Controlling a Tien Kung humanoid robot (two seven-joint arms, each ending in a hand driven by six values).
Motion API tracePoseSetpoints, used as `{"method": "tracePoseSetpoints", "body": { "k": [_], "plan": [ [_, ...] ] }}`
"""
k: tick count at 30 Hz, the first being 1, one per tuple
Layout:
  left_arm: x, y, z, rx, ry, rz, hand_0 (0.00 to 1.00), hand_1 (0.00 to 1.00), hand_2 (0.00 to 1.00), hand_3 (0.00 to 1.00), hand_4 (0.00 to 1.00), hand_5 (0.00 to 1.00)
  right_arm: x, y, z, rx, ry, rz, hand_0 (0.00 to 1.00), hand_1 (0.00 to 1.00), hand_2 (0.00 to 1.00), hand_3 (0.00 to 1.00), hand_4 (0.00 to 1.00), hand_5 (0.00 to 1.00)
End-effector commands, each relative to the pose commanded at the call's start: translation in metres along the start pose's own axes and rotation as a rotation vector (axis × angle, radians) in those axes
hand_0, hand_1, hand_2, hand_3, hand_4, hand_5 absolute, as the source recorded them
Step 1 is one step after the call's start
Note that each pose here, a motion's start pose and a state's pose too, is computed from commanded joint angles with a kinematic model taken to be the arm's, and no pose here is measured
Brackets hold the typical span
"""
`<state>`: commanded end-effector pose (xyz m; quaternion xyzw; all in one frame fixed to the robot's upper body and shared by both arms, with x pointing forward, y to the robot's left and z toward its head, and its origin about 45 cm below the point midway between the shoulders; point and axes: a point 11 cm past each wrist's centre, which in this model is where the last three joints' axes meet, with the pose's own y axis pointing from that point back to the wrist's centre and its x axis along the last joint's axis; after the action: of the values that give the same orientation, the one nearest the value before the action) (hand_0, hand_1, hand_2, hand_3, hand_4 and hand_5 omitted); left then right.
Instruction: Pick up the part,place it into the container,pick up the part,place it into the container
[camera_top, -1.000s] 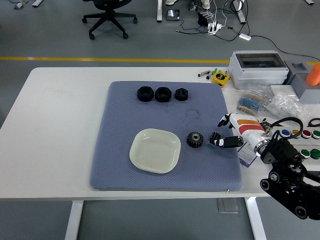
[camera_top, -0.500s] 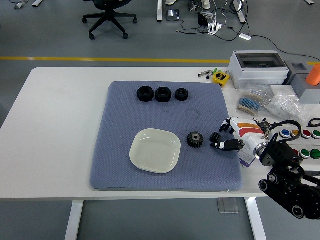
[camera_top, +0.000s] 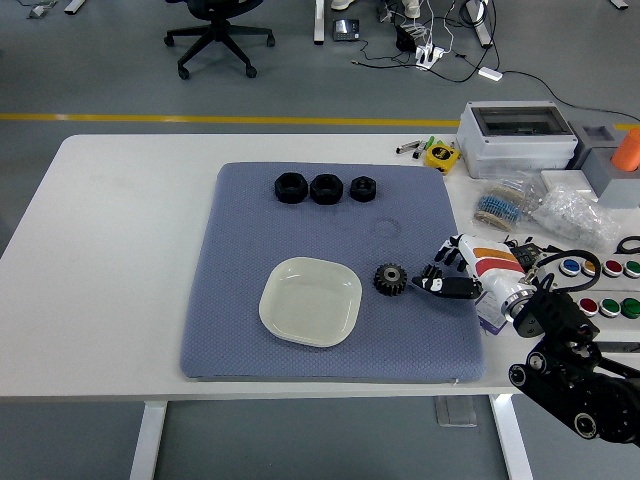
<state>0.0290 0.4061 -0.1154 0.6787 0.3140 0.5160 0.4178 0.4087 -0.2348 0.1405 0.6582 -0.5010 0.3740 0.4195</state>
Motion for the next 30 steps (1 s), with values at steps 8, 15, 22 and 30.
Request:
{"method": "tracePoseSetpoints", "body": {
  "k": [8,15,22,30],
  "plan": [
    [-0.001,0.000,0.000,0.000,0.002,-0.001,0.537,0.569,0.585,0.629,0.659,0.642,-0.008,0.002,0.005,0.002,0.035,-0.048,0.236,0.300,0.443,0.501,0.863,0.669],
    [-0.001,0.000,0.000,-0.001,0.000,-0.002,0.537,0.569,0.585,0.629,0.659,0.643,-0.007,0.001,0.003,0.015,0.036,-0.038,0.180,0.224,0.350,0.455,0.803,0.264],
    [-0.001,0.000,0.000,-0.001,-0.002,-0.003,0.537,0.569,0.585,0.629,0.658,0.641,-0.010,0.001,0.002,0.025,0.030,-0.059,0.134,0.167,0.292,0.392,0.728,0.279],
    [-0.002,0.000,-0.001,0.002,-0.004,-0.004,0.537,0.571,0.586,0.629,0.657,0.640,-0.015,0.002,0.005,0.024,0.022,-0.083,0.125,0.125,0.228,0.308,0.613,0.227]
  ]
}}
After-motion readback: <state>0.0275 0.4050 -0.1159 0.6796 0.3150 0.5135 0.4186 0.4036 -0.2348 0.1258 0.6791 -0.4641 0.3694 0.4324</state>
